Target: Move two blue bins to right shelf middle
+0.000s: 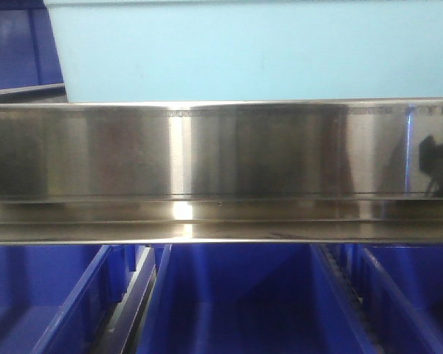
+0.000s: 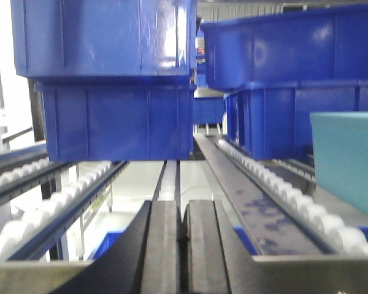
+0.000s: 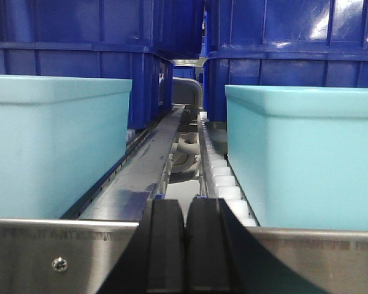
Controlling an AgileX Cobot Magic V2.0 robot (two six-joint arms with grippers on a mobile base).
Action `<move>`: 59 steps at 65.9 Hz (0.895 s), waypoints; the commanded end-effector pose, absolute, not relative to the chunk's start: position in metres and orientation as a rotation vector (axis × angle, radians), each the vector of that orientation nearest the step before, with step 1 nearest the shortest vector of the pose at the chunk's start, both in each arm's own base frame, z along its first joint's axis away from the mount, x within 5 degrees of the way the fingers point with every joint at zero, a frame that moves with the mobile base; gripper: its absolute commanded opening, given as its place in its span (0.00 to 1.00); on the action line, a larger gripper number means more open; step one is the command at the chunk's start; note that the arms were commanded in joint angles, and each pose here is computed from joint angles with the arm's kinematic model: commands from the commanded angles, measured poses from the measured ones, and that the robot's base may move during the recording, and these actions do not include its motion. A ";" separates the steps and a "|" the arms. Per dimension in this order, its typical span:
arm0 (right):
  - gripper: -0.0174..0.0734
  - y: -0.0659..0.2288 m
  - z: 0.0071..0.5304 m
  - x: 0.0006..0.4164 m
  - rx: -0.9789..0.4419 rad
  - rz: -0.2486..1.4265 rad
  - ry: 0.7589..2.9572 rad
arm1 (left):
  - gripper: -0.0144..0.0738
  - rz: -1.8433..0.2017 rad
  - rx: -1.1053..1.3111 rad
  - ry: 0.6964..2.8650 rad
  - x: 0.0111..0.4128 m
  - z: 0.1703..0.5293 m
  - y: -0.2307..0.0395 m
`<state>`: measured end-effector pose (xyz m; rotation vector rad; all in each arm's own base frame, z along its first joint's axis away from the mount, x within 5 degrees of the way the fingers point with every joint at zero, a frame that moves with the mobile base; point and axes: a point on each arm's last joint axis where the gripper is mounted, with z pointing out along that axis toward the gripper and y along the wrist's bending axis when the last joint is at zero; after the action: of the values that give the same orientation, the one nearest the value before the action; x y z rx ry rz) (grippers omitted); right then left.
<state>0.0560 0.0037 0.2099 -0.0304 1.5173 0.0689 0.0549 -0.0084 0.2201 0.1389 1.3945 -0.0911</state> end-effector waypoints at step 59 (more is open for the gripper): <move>0.34 0.005 0.358 0.024 -0.063 0.084 1.431 | 0.64 -0.071 0.161 1.384 0.055 0.397 -0.009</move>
<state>0.0223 0.0047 0.3393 -0.0608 1.4367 0.0887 0.0386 -0.0069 0.3882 0.1359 1.2918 -0.1046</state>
